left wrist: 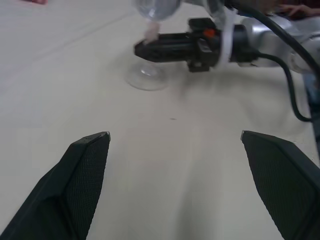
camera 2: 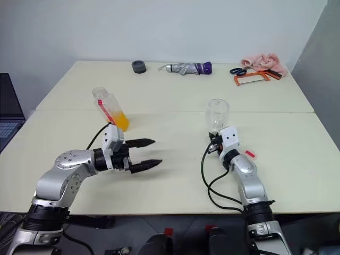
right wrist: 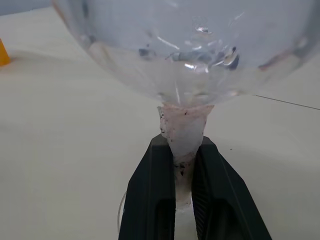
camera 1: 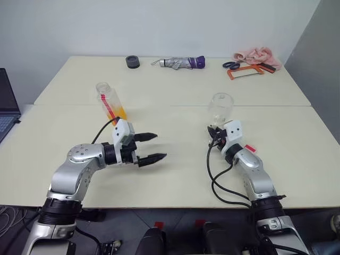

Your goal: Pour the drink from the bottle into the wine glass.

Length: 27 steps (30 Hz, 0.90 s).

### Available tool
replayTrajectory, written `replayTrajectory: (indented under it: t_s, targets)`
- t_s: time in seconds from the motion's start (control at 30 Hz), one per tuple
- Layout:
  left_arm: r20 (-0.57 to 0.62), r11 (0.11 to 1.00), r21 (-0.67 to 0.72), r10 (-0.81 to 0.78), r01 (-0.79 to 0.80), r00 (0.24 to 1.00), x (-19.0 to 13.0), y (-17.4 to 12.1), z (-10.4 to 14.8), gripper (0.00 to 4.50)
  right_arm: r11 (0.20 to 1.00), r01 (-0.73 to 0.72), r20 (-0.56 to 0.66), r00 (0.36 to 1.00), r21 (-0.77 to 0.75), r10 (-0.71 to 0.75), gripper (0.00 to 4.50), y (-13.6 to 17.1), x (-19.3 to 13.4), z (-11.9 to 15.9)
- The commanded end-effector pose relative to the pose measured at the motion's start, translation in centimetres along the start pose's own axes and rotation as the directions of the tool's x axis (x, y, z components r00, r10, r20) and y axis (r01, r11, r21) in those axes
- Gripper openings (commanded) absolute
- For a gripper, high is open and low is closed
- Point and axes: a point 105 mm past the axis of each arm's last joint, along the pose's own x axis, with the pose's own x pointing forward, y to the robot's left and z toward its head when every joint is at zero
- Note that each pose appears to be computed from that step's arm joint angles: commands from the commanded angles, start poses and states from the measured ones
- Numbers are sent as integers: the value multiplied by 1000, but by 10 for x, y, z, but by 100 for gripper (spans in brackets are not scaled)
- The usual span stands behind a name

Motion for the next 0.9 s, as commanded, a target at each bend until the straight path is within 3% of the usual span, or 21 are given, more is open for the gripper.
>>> replayTrajectory:
  t_s: [0.03, 0.13, 0.37, 0.83, 0.9]
  targets:
    - [82, 983, 86, 156, -162, 984, -8, 14, 19, 450, 998, -56, 132, 990, -31, 60, 15, 13, 14, 33]
    - [91, 974, 98, 195, -204, 977, -13, 11, 20, 450, 985, -151, 175, 971, -80, 163, 15, 36, 31, 47]
    - [107, 948, 102, 291, -302, 951, -24, 16, 23, 450, 955, -256, 136, 951, -149, 276, 15, 68, 66, 40]
    - [157, 924, 111, 347, -366, 925, -30, 18, 40, 450, 935, -318, 30, 945, -159, 326, 15, 74, 79, 16]
    - [168, 931, 108, 330, -350, 929, -27, 15, 43, 450, 937, -314, 31, 946, -152, 322, 87, 73, 79, 16]
